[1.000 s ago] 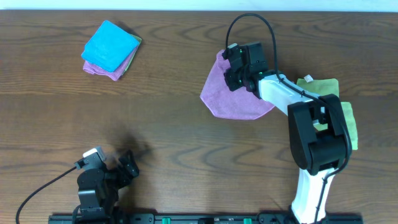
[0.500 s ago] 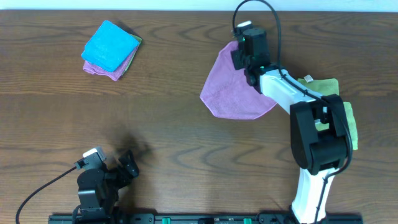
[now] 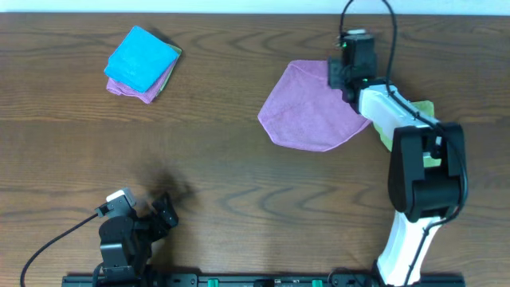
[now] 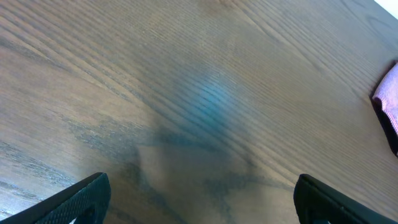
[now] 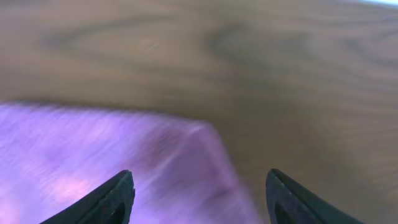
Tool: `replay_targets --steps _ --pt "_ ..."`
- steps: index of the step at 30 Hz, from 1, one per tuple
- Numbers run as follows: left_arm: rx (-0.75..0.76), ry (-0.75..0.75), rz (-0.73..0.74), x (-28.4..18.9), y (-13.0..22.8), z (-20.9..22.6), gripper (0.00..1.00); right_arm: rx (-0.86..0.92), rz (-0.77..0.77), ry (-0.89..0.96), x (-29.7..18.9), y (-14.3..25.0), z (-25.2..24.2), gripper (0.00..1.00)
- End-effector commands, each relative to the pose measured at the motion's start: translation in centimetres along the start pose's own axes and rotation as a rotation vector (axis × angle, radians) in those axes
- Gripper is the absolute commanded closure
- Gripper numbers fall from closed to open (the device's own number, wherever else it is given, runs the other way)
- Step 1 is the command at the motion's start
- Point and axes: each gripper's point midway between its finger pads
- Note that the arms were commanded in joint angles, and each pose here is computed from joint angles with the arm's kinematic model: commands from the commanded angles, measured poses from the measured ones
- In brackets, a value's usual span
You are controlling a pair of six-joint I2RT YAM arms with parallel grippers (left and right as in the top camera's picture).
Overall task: Fold the cloth
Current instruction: 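Lower the purple cloth onto the table center and release it, then regrasp the purple cloth edge with the right gripper and spread it flat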
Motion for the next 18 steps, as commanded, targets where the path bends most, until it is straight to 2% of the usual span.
replay_targets --steps 1,8,12,18 --pt "-0.017 -0.010 0.019 0.4 0.7 0.5 0.05 -0.055 -0.063 -0.210 -5.0 -3.2 5.0 0.32" --pt "-0.017 -0.010 0.019 0.4 0.7 0.5 0.05 -0.359 0.165 -0.532 -11.2 3.5 14.0 0.31" --pt "-0.017 -0.010 0.019 0.4 0.7 0.5 0.05 -0.452 0.266 -0.583 -12.9 6.6 16.1 0.29" --pt "-0.017 -0.010 0.019 0.4 0.7 0.5 0.05 -0.493 0.296 -0.598 -13.4 7.6 17.1 0.28"
Point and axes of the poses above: each gripper's point midway between its finger pads, its own x axis out along the fingers, its own z axis along the line the jaws close on, y = z × x, and after that the axes turned 7 degrees about -x, right-handed
